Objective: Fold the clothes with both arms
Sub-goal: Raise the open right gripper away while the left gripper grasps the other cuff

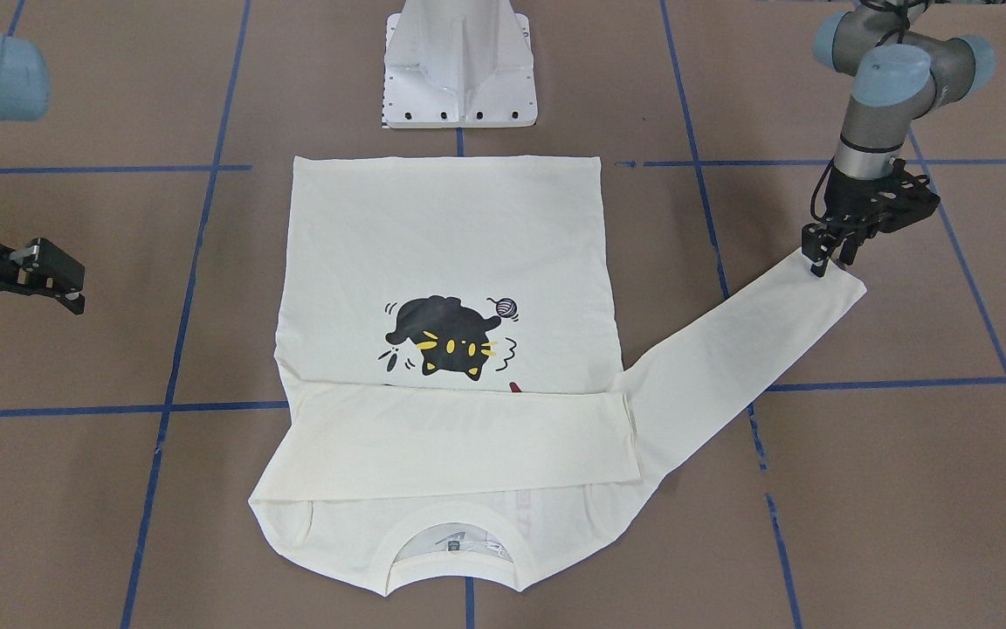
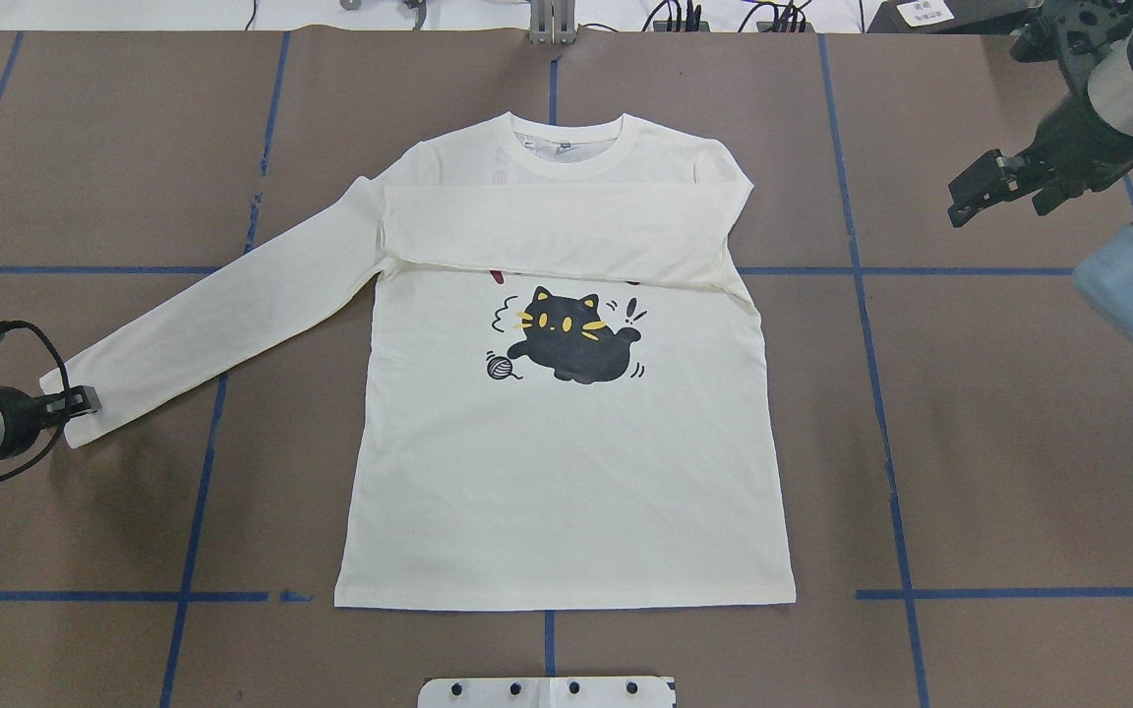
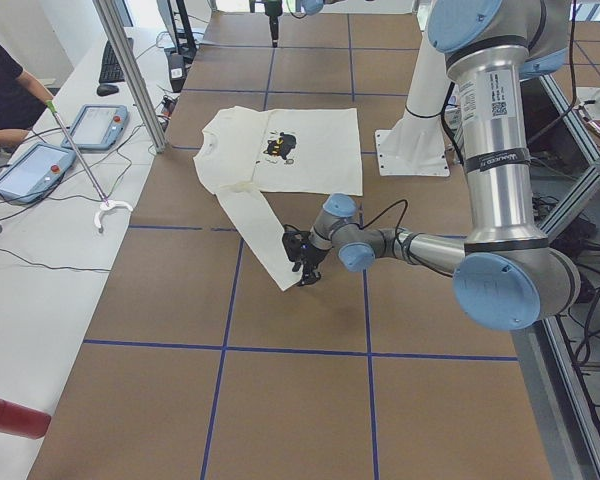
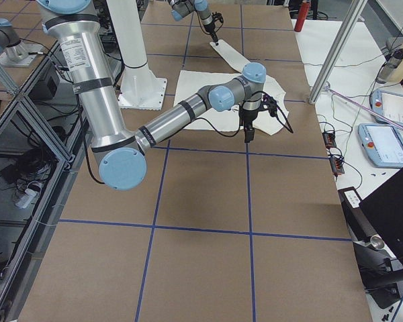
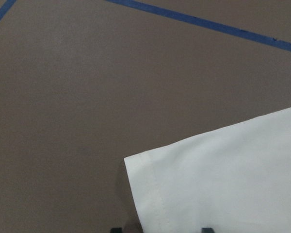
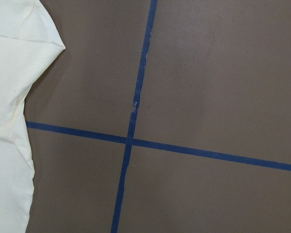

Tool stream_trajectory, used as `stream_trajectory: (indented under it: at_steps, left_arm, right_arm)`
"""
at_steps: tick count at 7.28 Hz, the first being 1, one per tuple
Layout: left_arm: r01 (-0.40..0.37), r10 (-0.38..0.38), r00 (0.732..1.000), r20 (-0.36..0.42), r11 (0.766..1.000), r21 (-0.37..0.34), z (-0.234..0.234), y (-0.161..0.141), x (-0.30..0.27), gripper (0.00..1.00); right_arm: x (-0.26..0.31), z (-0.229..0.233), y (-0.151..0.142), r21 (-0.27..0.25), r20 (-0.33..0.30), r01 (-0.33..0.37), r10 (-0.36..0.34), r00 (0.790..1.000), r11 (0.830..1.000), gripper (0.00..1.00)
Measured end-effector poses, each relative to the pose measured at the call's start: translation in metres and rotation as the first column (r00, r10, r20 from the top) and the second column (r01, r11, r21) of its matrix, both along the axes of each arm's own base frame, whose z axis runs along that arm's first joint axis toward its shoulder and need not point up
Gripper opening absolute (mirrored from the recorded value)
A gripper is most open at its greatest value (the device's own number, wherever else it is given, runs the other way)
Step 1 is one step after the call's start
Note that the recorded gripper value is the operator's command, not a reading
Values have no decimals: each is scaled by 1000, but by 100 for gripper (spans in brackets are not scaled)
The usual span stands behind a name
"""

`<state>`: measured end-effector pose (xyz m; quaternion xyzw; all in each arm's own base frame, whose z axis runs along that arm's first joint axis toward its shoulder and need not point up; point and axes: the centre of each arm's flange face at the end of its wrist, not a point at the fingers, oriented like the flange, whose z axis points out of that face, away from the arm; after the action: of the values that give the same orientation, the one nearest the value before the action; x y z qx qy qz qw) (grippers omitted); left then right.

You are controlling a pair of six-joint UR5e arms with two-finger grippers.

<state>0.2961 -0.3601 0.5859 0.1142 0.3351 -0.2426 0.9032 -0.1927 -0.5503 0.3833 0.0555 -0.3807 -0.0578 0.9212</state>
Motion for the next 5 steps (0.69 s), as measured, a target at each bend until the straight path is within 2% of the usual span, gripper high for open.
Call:
stream_trajectory:
  at_steps: [2, 5]
  left_arm:
    - [3, -3, 1000, -5, 1000, 2, -3, -1, -1, 0]
    - [17, -16, 1000, -24, 1000, 15, -18, -7, -8, 0]
  right_arm:
    - [0, 0, 0, 0, 0, 0, 0, 1000, 1000, 100]
    - [1, 1, 0, -1, 0, 0, 0, 1000, 1000, 100]
